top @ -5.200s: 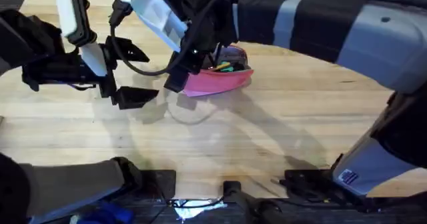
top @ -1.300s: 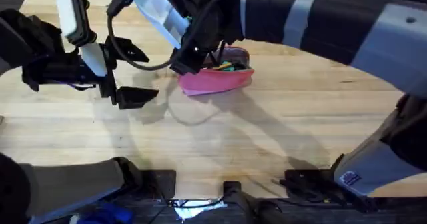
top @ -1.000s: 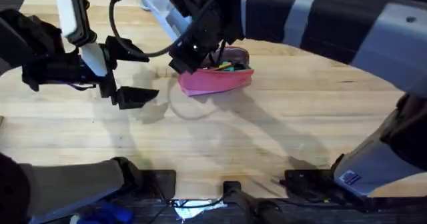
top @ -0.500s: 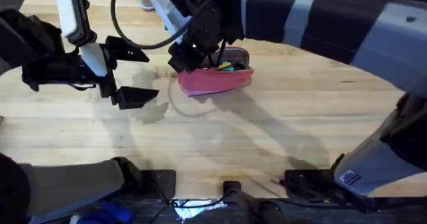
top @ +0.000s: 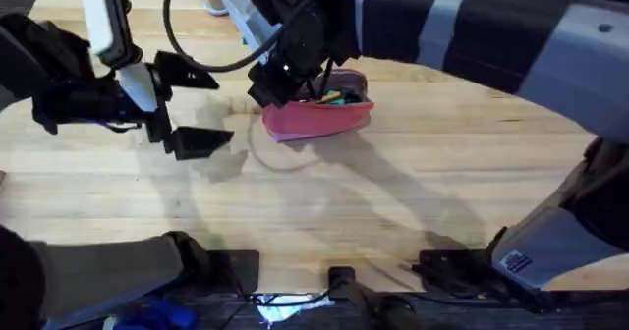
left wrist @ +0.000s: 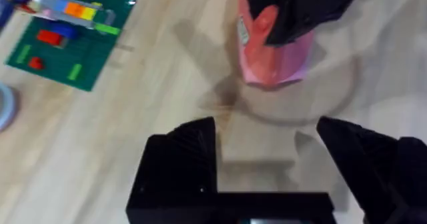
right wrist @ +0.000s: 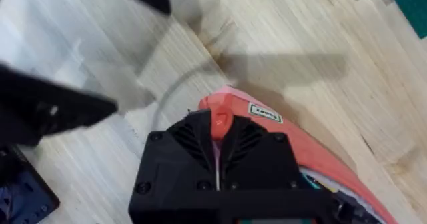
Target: Unzip the bag, pick up the pens from the table one at a time and place them inside, then zip the bag closed.
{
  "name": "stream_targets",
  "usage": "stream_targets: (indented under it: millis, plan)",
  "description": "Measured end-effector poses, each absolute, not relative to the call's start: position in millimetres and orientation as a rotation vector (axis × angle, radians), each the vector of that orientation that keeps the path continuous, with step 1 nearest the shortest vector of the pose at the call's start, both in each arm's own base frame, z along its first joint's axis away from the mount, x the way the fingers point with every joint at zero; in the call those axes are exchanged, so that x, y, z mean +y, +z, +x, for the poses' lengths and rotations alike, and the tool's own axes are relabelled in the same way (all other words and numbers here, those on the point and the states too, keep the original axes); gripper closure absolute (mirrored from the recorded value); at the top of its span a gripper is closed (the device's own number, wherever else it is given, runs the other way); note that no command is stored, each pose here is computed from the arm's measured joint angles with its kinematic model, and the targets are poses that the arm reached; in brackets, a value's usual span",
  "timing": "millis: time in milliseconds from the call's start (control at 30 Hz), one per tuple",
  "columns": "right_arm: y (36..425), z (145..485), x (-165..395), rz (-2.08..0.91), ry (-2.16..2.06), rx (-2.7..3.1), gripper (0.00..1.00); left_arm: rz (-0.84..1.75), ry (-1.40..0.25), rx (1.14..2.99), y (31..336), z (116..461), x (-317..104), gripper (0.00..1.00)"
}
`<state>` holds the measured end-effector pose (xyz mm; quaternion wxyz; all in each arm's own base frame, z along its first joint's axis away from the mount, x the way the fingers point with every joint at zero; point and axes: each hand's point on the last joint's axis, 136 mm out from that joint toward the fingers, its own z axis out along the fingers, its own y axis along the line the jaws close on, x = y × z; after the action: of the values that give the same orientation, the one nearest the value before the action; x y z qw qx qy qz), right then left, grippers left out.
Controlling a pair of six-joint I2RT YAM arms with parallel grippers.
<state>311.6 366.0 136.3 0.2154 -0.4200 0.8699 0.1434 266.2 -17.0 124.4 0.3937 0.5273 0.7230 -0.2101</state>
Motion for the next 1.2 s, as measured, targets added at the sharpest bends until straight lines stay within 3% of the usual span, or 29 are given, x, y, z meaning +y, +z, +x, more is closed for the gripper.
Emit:
stream_targets:
  millis: [500, 900, 1200]
  plan:
    - [136, 312, 366, -1.164, 0.398, 2.412, 0.97, 1.345, -0.667, 1.788, 131, 259, -47, 0.05]
    - [136, 312, 366, -1.163, 0.398, 2.412, 0.97, 1.159, -0.948, 1.752, 103, 282, -68, 0.05]
    - [136, 312, 366, -1.163, 0.398, 2.412, 0.97, 1.176, -1.023, 1.673, 98, 287, -92, 0.05]
